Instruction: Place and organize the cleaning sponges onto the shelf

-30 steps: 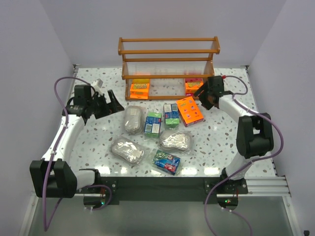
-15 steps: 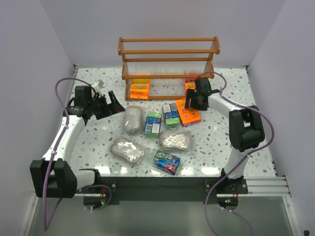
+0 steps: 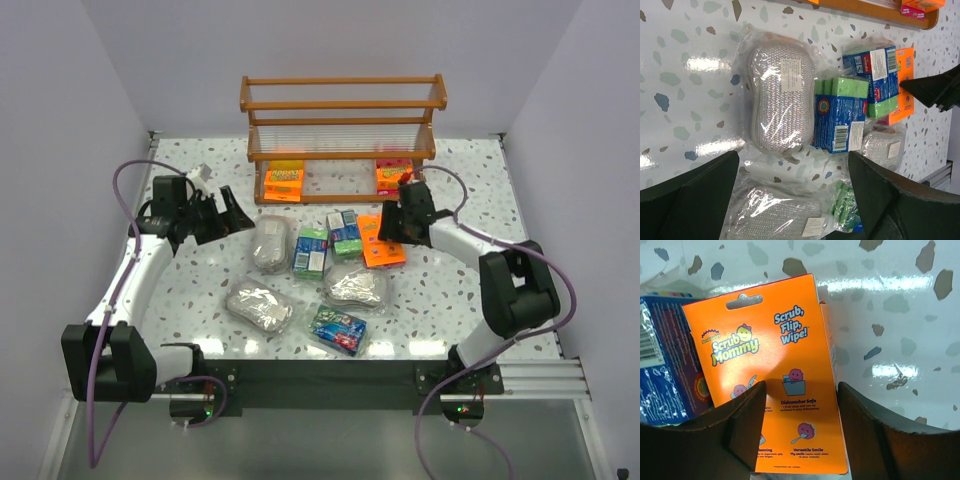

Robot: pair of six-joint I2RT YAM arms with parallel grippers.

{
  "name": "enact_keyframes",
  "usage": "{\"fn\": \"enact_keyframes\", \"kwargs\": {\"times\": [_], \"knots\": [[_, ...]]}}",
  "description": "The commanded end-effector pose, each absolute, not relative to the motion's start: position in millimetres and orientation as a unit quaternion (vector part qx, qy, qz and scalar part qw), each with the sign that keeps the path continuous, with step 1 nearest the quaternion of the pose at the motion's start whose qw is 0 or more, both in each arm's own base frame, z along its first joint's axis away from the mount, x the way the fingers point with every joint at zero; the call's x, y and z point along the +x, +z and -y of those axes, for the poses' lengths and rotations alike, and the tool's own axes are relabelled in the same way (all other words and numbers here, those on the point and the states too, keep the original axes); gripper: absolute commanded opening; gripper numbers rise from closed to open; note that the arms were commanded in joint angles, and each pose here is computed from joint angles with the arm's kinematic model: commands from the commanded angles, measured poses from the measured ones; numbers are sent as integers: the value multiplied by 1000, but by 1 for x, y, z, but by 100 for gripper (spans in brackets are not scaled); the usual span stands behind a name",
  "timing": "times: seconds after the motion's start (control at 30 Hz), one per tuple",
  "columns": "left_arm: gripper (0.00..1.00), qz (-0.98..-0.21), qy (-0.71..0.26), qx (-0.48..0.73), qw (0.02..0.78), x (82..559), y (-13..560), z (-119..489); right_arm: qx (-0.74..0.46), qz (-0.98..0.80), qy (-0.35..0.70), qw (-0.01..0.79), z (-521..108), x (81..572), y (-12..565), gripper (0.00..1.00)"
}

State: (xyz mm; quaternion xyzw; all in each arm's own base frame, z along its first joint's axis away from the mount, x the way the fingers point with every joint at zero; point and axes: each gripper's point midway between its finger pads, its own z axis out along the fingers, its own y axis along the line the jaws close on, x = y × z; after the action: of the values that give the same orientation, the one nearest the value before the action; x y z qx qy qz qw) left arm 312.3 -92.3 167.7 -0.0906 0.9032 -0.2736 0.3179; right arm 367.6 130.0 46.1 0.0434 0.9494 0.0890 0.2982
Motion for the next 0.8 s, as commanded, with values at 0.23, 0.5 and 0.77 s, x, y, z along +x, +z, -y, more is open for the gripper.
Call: {"fn": "enact_keyframes", "kwargs": {"times": [0.23, 0.5, 0.77], "knots": [[95, -894, -294, -81, 327, 319, 170, 99, -26, -985, 87, 149, -163, 258, 3, 61], [95, -895, -287, -77, 333, 318, 175, 97, -16, -987, 37, 157, -173, 259, 18, 69], [95, -896, -288, -72, 330, 319, 175, 97, -42, -966, -24, 253, -164, 333, 82, 83]]}}
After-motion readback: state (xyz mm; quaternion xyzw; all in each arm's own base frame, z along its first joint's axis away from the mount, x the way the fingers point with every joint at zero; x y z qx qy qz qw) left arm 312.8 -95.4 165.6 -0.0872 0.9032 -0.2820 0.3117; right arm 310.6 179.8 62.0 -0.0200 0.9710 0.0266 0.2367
